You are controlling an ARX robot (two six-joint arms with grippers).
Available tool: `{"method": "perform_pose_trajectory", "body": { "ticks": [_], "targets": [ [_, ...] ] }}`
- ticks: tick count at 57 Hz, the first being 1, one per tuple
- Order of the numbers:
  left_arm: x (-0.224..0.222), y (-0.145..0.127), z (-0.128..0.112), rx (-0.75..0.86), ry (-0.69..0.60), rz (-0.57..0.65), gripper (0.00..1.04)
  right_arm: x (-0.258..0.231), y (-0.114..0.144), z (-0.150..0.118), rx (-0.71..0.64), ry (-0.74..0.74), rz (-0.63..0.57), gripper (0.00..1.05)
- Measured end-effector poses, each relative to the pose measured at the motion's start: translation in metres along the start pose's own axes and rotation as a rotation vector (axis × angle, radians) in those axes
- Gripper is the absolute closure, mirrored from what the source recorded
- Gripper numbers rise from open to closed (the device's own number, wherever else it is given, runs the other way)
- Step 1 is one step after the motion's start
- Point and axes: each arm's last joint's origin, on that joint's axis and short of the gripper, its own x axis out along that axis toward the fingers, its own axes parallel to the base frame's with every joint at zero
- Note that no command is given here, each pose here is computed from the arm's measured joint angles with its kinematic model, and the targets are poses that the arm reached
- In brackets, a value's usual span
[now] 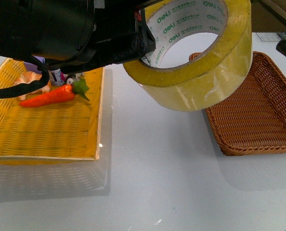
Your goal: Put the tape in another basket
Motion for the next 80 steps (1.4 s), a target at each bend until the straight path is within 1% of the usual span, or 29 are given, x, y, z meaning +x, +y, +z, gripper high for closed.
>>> {"method": "perform_pose_trajectory", "body": {
  "ticks": [6,16,18,21,33,35,42,45,47,53,57,58,62,67,69,71,75,80],
  "targets": [
    [0.000,0.000,0.000,-0.005,0.005,-0.005,0.89,0.007,0.004,-0.002,0.012,0.013,0.033,0.09],
    [0.000,-0.001,0.000,-0.016,0.011,-0.018,0.89,0.020,0.010,-0.015,0.023,0.067,0.067,0.09],
    [0.000,-0.001,0.000,-0.017,0.012,-0.018,0.90,0.021,0.011,-0.017,0.025,0.075,0.069,0.14],
    [0.000,-0.001,0.000,-0.020,0.014,-0.022,0.90,0.023,0.012,-0.019,0.027,0.079,0.071,0.24],
    [0.000,-0.001,0.000,-0.026,0.015,-0.032,0.90,0.024,0.012,-0.020,0.057,0.079,0.070,0.54],
    [0.000,-0.001,0.000,-0.027,0.015,-0.034,0.90,0.024,0.013,-0.020,0.069,0.076,0.070,0.57],
    [-0.001,-0.001,0.001,-0.025,0.005,-0.038,0.89,0.024,0.013,-0.020,0.081,0.071,0.072,0.58],
    [-0.002,-0.002,0.003,-0.030,-0.003,-0.043,0.80,0.024,0.013,-0.019,0.080,0.071,0.074,0.58],
    [-0.002,-0.002,0.004,-0.033,-0.009,-0.046,0.77,0.024,0.013,-0.019,0.079,0.072,0.074,0.58],
    [-0.009,-0.004,0.010,-0.030,-0.049,-0.053,0.61,0.024,0.012,-0.020,0.078,0.079,0.072,0.59],
    [-0.015,-0.006,0.014,-0.026,-0.083,-0.053,0.48,0.023,0.011,-0.020,0.079,0.076,0.068,0.59],
    [-0.019,-0.007,0.016,-0.024,-0.099,-0.054,0.43,0.023,0.011,-0.019,0.080,0.074,0.067,0.59],
    [-0.028,-0.006,0.019,-0.020,-0.135,-0.051,0.29,0.022,0.008,-0.016,0.083,0.068,0.059,0.59],
    [-0.038,-0.004,0.021,-0.019,-0.165,-0.047,0.16,0.021,0.003,-0.013,0.089,0.059,0.048,0.59],
    [-0.044,-0.002,0.022,-0.022,-0.185,-0.045,0.09,0.020,0.000,-0.011,0.092,0.052,0.040,0.59],
    [-0.049,0.000,0.023,-0.025,-0.200,-0.041,0.07,0.019,-0.003,-0.009,0.096,0.048,0.034,0.59],
    [-0.059,0.004,0.027,-0.035,-0.234,-0.034,0.10,0.017,-0.009,-0.005,0.103,0.038,0.022,0.59],
    [-0.068,0.007,0.030,-0.040,-0.268,-0.027,0.09,0.014,-0.019,0.001,0.114,0.019,0.004,0.59]
  ]
}}
